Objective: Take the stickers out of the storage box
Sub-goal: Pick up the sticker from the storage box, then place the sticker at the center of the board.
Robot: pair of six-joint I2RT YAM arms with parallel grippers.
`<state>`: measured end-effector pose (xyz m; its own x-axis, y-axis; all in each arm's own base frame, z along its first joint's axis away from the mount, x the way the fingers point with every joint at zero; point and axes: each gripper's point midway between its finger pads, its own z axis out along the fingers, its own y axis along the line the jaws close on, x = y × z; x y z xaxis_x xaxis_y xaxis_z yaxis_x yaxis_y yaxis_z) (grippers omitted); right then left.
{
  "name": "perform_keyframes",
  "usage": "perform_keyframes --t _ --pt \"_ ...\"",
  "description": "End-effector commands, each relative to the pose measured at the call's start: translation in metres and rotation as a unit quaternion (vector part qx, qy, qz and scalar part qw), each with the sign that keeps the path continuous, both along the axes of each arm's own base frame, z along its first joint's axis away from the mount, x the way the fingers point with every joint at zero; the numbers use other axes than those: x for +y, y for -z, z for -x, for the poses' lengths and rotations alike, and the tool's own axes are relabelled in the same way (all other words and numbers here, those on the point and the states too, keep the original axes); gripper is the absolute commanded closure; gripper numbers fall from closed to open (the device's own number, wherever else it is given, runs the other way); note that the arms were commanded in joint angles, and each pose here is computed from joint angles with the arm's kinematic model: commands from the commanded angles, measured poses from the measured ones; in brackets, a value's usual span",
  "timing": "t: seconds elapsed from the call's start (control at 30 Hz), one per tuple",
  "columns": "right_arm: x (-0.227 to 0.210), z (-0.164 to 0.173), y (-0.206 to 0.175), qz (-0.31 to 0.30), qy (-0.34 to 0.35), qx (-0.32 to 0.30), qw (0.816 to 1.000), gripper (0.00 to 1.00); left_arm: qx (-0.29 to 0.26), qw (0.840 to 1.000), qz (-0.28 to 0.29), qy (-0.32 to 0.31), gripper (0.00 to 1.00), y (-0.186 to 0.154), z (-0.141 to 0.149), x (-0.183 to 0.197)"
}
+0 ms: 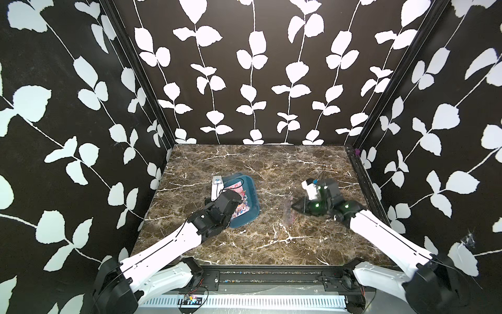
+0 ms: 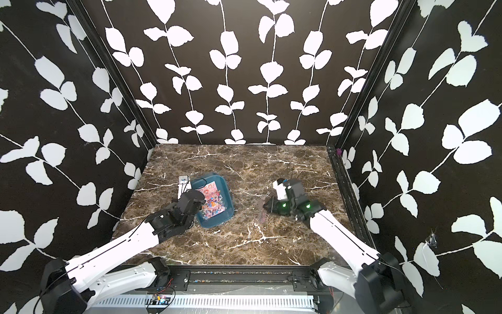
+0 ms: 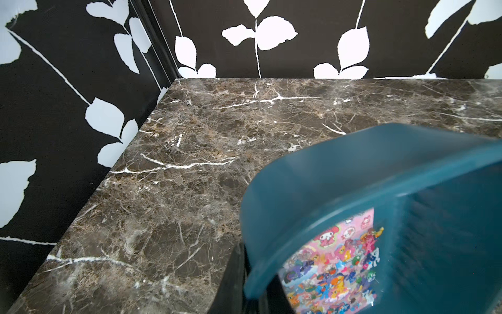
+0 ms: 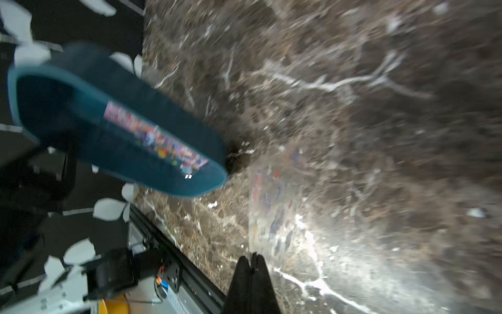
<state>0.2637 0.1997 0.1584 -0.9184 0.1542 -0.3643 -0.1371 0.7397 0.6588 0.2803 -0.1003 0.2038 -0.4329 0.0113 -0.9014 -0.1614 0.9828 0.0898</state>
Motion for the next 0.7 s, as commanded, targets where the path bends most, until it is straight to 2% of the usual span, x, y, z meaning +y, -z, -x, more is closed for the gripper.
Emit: perform_keyframes --t 0.0,0.13,0.3,0.4,0.53,0.67 --pt "-0.015 -0.032 -0.016 0.0 0.007 -0.01 1.0 1.0 -0.005 1.0 0.008 -0.01 1.0 0.0 0.005 0.009" --pt "-0.016 -0.069 -0.012 -0.007 -0.015 0.02 1.0 1.0 0.005 1.0 0.013 0.002 1.0 0.005 0.008 0.007" --pt "0.015 -0.114 -0.015 -0.078 -0.06 0.048 0.994 1.0 0.006 1.0 0.012 0.007 1.0 0.002 0.013 0.01" --pt "0.026 -0.143 -0.029 -0.095 -0.07 0.039 0.992 1.0 0.015 1.0 0.008 0.008 1.0 0.005 0.014 0.01" --pt "0.043 -0.165 -0.055 -0.129 -0.078 0.015 0.988 1.0 0.021 1.0 0.002 -0.001 1.0 0.009 0.017 0.016" --pt "0.049 -0.178 -0.028 -0.126 -0.084 0.056 0.987 1.0 0.016 1.0 0.007 -0.002 1.0 0.009 0.018 0.017"
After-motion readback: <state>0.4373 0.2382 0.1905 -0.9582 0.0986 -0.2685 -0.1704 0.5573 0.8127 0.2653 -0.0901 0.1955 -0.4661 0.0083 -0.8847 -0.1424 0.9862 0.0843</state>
